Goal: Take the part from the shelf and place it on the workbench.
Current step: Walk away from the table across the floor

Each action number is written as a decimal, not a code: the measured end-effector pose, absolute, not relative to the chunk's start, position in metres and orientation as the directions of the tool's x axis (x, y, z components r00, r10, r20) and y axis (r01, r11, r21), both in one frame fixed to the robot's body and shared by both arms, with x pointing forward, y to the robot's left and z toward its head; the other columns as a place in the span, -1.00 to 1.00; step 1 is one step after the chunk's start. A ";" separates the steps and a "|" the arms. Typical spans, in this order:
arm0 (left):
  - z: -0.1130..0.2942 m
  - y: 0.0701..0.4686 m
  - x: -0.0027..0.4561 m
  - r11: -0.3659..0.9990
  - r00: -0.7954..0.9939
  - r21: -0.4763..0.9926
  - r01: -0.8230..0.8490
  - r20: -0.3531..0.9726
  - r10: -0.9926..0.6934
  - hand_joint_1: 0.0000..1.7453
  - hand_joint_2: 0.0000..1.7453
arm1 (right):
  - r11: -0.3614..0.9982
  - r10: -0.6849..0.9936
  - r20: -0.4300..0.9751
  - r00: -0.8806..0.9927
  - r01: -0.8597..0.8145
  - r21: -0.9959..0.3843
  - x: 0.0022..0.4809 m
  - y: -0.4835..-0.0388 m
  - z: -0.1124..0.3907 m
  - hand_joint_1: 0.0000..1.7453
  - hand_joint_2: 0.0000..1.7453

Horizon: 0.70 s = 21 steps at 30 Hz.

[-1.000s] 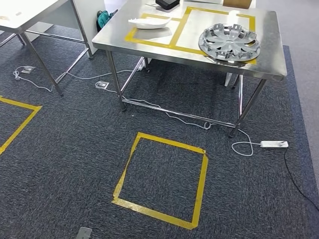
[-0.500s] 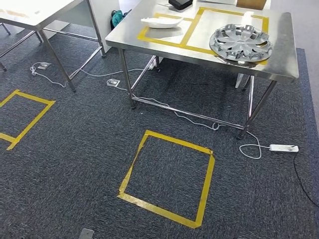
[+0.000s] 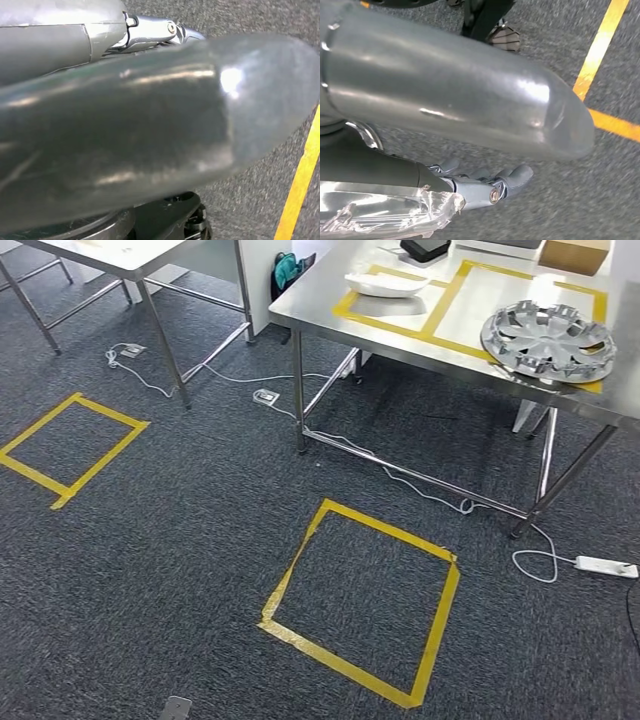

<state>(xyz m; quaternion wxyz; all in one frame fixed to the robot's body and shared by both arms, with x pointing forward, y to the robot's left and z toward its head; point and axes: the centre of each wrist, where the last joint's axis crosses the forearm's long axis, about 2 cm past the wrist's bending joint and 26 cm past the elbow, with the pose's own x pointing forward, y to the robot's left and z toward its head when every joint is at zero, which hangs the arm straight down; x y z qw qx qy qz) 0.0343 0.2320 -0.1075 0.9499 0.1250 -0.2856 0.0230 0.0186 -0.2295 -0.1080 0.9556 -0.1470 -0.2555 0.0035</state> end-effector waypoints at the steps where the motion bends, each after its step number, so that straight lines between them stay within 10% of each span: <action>1: -0.107 0.232 0.035 0.968 0.835 0.223 -0.114 0.549 -0.028 -1.00 -1.00 | 0.957 0.082 0.488 0.869 0.068 -0.283 0.019 -0.230 -0.108 -1.00 -1.00; 21: -0.107 0.231 0.035 0.969 0.834 0.224 -0.105 0.551 -0.037 -1.00 -1.00 | 0.957 0.083 0.496 0.864 0.069 -0.280 0.021 -0.229 -0.108 -1.00 -1.00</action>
